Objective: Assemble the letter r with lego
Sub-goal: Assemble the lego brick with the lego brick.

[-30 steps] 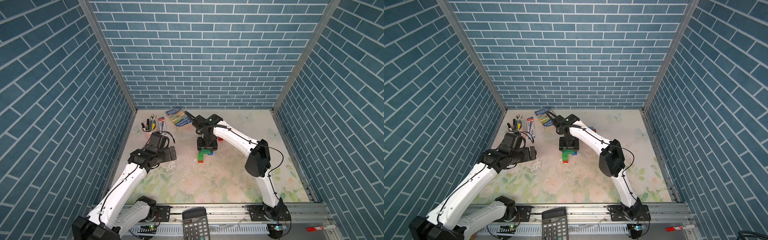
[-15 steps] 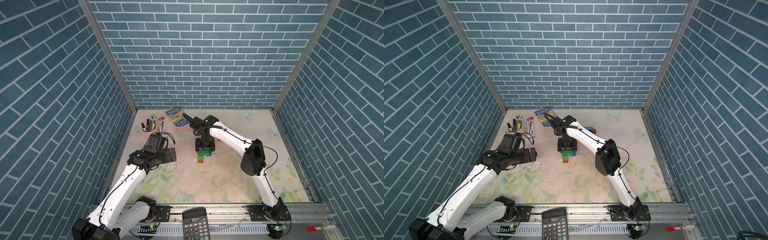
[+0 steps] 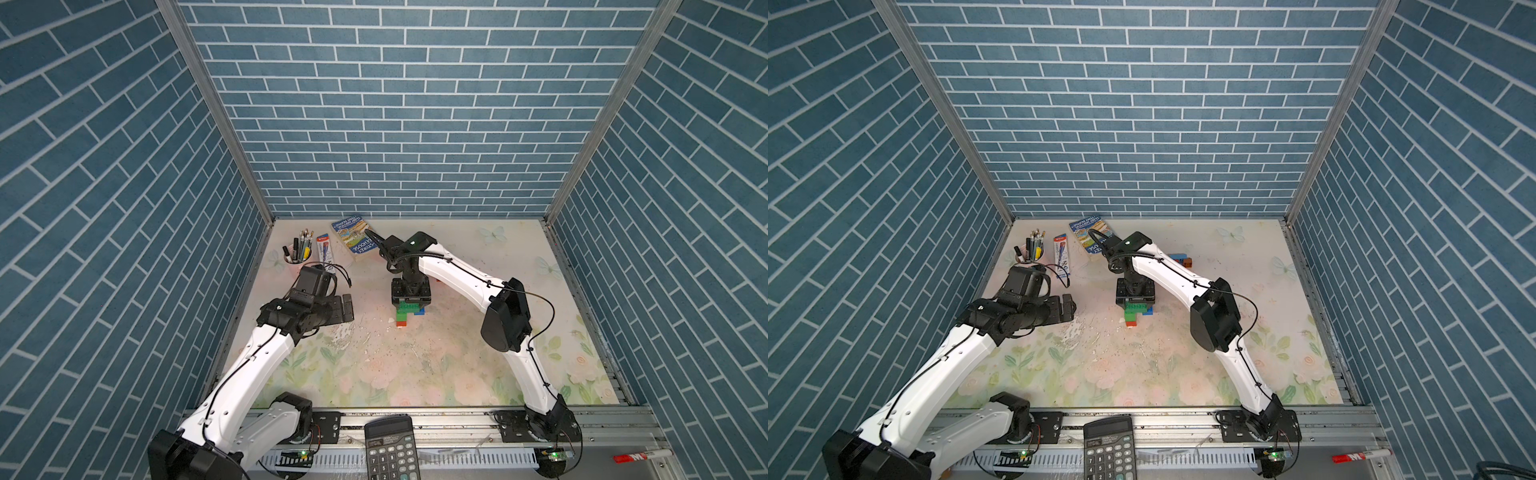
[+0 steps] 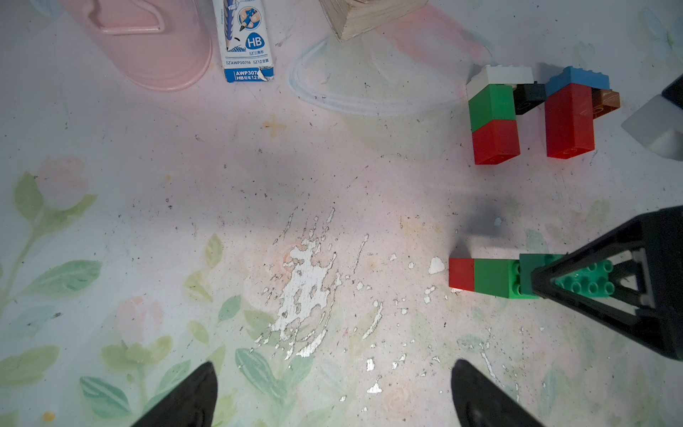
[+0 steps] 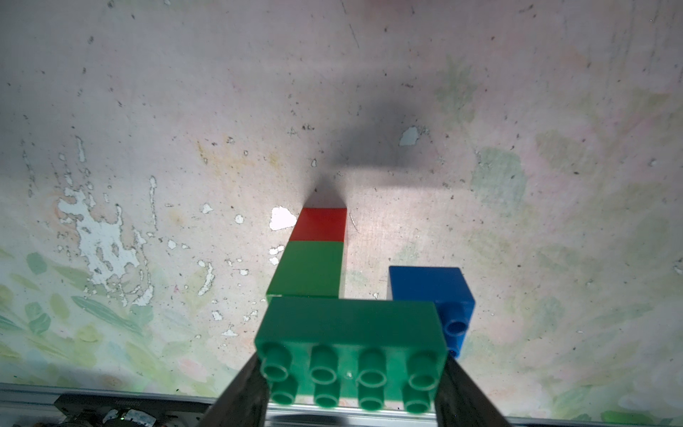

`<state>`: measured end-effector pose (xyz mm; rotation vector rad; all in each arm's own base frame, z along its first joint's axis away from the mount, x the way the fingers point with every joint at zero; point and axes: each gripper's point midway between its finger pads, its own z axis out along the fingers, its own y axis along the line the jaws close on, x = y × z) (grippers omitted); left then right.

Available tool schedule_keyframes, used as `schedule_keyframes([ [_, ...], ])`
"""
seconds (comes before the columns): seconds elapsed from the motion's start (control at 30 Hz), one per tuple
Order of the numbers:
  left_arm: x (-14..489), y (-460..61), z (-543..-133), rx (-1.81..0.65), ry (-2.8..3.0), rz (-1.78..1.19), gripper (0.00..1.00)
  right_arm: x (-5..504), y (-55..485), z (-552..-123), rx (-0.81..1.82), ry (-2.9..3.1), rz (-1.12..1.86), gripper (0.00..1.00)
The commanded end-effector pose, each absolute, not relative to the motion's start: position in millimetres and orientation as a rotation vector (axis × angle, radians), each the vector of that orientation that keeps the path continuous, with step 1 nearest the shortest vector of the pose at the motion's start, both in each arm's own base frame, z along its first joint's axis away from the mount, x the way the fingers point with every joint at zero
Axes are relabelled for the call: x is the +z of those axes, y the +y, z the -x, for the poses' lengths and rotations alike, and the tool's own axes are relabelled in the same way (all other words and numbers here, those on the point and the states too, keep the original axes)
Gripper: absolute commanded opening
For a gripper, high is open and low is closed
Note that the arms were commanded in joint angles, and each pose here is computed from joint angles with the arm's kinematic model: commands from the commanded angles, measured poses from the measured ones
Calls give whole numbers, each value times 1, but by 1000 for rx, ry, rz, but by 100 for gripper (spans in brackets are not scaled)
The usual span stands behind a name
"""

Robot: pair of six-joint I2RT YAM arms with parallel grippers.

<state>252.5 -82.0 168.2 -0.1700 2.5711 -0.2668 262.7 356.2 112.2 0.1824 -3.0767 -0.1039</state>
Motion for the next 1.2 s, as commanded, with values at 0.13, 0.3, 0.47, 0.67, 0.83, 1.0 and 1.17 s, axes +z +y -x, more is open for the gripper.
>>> schedule_keyframes([
  [0.13, 168, -82, -254, -272, 2567, 165, 100, 110, 350, -256, -45, -3068, -153, 11],
  [0.3, 166, -81, -252, -273, 2569, 166, 99, 107, 349, -255, -36, -3061, -153, 10],
  [0.47, 167, -82, -253, -277, 2565, 167, 100, 109, 350, -256, -53, -3072, -161, 10],
  [0.67, 167, -83, -253, -282, 2566, 167, 100, 111, 351, -256, -59, -3080, -169, 10],
  [0.83, 167, -82, -253, -283, 2565, 173, 100, 113, 352, -257, -77, -3087, -184, 10],
  [1.0, 165, -84, -253, -299, 2568, 186, 100, 115, 353, -256, -90, -3094, -200, 10],
  [1.17, 165, -85, -253, -305, 2568, 192, 100, 115, 352, -255, -99, -3097, -210, 10],
])
